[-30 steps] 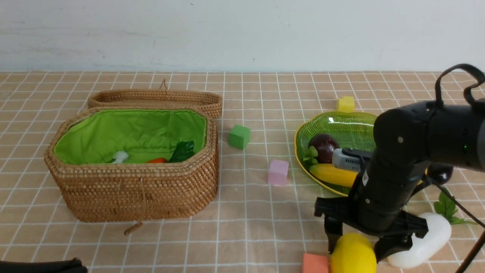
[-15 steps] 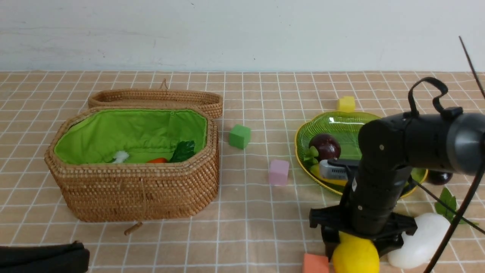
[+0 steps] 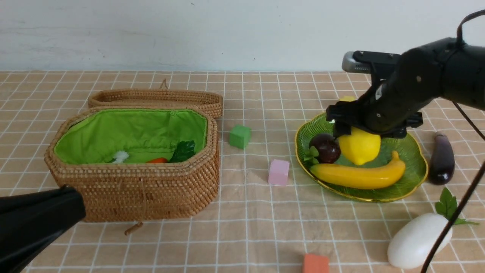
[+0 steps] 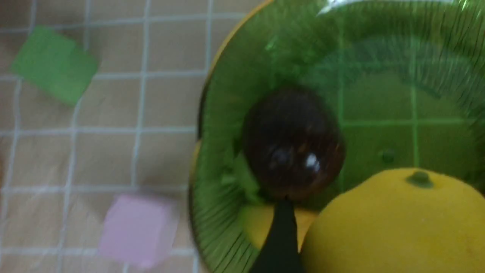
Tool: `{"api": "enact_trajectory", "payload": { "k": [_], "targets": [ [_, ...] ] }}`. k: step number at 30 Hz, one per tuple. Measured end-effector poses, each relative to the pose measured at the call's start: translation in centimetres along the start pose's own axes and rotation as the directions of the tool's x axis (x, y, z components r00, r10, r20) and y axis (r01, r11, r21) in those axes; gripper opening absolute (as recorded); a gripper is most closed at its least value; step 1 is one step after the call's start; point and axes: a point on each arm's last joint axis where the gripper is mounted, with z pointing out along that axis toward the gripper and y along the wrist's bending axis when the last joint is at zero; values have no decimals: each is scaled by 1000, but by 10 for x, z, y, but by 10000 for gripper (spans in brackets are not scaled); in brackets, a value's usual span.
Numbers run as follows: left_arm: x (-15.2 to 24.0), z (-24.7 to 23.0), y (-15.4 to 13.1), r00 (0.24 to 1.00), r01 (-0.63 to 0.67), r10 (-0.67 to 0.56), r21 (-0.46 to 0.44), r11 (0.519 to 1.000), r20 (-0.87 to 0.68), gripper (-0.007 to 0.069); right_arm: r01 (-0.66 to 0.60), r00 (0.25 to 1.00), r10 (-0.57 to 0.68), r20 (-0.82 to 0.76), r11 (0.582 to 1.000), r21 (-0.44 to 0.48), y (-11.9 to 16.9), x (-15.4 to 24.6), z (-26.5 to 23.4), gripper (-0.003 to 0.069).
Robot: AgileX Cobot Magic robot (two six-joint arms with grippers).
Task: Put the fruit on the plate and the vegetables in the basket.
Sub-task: Use the right arm to grab a lemon and put it into the right plate, then take a daikon with your right arm and place it on the basket on the left.
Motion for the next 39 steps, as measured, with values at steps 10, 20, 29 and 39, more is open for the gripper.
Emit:
{"api": "enact_trajectory", "payload": {
  "k": [10, 20, 29, 39],
  "targets": [
    [0, 0, 0, 1000, 4, -4, 1, 1000, 1, -13, -57, 997, 55, 47, 998, 39, -36, -10, 39, 679],
    [0, 0, 0, 1000, 4, -4, 1, 1000, 1, -13, -37, 992, 52, -118, 991, 128, -43, 13, -93, 449],
    [3, 0, -1, 999, 5, -5, 7, 1000, -33, -13, -384, 890, 420, -177, 900, 204, -76, 116, -104, 386],
    [3, 0, -1, 999, 5, -5, 8, 1000, -37, -13, -445, 852, 485, -195, 869, 216, -84, 128, -37, 678]
  ]
}}
